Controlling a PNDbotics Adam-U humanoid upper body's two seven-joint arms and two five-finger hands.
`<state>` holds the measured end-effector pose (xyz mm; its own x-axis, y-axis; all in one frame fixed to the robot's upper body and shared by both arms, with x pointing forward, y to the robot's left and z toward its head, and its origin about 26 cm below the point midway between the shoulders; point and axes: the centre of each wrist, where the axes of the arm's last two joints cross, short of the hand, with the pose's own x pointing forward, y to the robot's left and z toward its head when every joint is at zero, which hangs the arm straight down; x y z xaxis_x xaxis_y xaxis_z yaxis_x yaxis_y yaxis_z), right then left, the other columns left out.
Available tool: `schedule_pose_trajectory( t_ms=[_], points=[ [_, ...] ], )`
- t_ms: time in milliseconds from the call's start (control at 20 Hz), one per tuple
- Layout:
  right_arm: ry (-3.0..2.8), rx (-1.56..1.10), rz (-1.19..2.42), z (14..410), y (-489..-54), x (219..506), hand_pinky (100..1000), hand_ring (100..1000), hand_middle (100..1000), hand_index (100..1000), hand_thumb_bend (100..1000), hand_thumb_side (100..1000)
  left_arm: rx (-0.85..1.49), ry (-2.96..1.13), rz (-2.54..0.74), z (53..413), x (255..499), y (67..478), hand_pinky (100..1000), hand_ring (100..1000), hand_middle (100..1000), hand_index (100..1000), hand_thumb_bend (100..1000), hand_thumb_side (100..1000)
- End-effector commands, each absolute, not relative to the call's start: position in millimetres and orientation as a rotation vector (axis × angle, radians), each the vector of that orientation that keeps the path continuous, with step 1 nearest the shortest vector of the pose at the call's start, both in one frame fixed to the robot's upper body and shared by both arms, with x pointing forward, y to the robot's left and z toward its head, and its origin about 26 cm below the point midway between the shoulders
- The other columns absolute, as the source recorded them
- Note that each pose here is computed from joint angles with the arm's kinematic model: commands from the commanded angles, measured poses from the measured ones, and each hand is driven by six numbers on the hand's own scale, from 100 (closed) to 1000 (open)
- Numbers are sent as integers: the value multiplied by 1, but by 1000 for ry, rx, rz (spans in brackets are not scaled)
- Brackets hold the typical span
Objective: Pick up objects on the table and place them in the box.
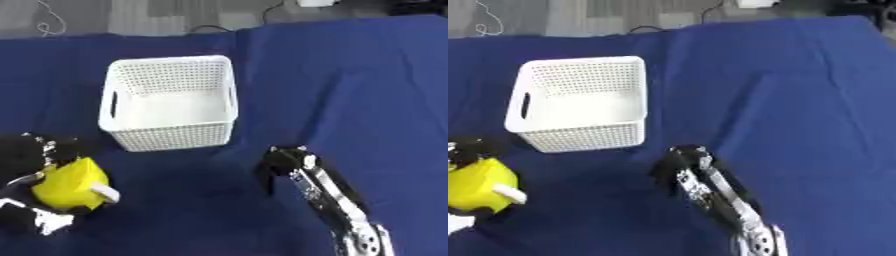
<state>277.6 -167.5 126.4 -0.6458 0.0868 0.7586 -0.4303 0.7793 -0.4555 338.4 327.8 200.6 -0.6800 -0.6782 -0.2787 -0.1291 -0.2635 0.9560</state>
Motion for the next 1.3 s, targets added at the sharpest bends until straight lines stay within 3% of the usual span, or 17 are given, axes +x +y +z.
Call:
schedule_pose_trajectory(
  t_ms=[50, 250, 400, 500, 600, 650, 750, 900, 950, 1000, 1100, 1150, 1300],
  points=[
    [-2165, 263, 798, 131, -165, 276, 308, 423, 444, 606, 100, 952, 982, -1449, -2023, 183, 339, 346, 176, 555, 782, 822, 268, 558],
    [-2165, 264, 799, 131, -165, 276, 309, 423, 444, 605, 100, 951, 976, -1472, -1977, 181, 339, 346, 100, 478, 696, 801, 253, 477],
    [-2165, 265, 799, 131, -164, 276, 309, 423, 444, 605, 100, 951, 967, -1491, -1940, 180, 340, 346, 100, 440, 650, 785, 248, 452],
    [-2165, 265, 799, 130, -164, 276, 309, 423, 444, 605, 100, 951, 963, -1504, -1916, 180, 340, 346, 100, 350, 556, 726, 228, 388],
    [-2165, 266, 799, 130, -164, 276, 309, 423, 444, 605, 100, 951, 956, -1522, -1893, 180, 340, 345, 100, 342, 551, 716, 224, 378],
    [-2165, 266, 799, 131, -164, 276, 310, 423, 444, 605, 100, 950, 951, -1534, -1881, 180, 340, 345, 100, 291, 498, 631, 210, 316],
    [-2165, 266, 799, 131, -164, 276, 310, 423, 444, 605, 100, 951, 938, -1559, -1854, 179, 340, 345, 100, 265, 463, 572, 207, 288],
    [-2165, 266, 799, 131, -164, 276, 310, 423, 444, 604, 100, 951, 920, -1584, -1815, 177, 340, 345, 100, 248, 439, 530, 206, 267],
    [-2165, 266, 799, 131, -165, 276, 310, 423, 444, 604, 100, 952, 914, -1592, -1803, 176, 340, 345, 100, 204, 373, 497, 194, 248],
    [-2165, 266, 799, 131, -165, 276, 310, 423, 444, 604, 100, 952, 906, -1601, -1786, 175, 341, 346, 100, 204, 373, 497, 194, 248],
    [-2165, 266, 798, 131, -165, 276, 310, 423, 444, 604, 100, 952, 890, -1622, -1747, 173, 341, 346, 100, 123, 294, 449, 168, 240],
    [-2165, 266, 798, 131, -165, 276, 310, 423, 444, 604, 100, 952, 882, -1630, -1729, 172, 342, 346, 100, 100, 265, 432, 113, 248],
    [-2165, 266, 798, 131, -165, 276, 310, 423, 444, 604, 100, 953, 863, -1653, -1662, 168, 343, 347, 100, 100, 208, 395, 100, 261]
  ],
)
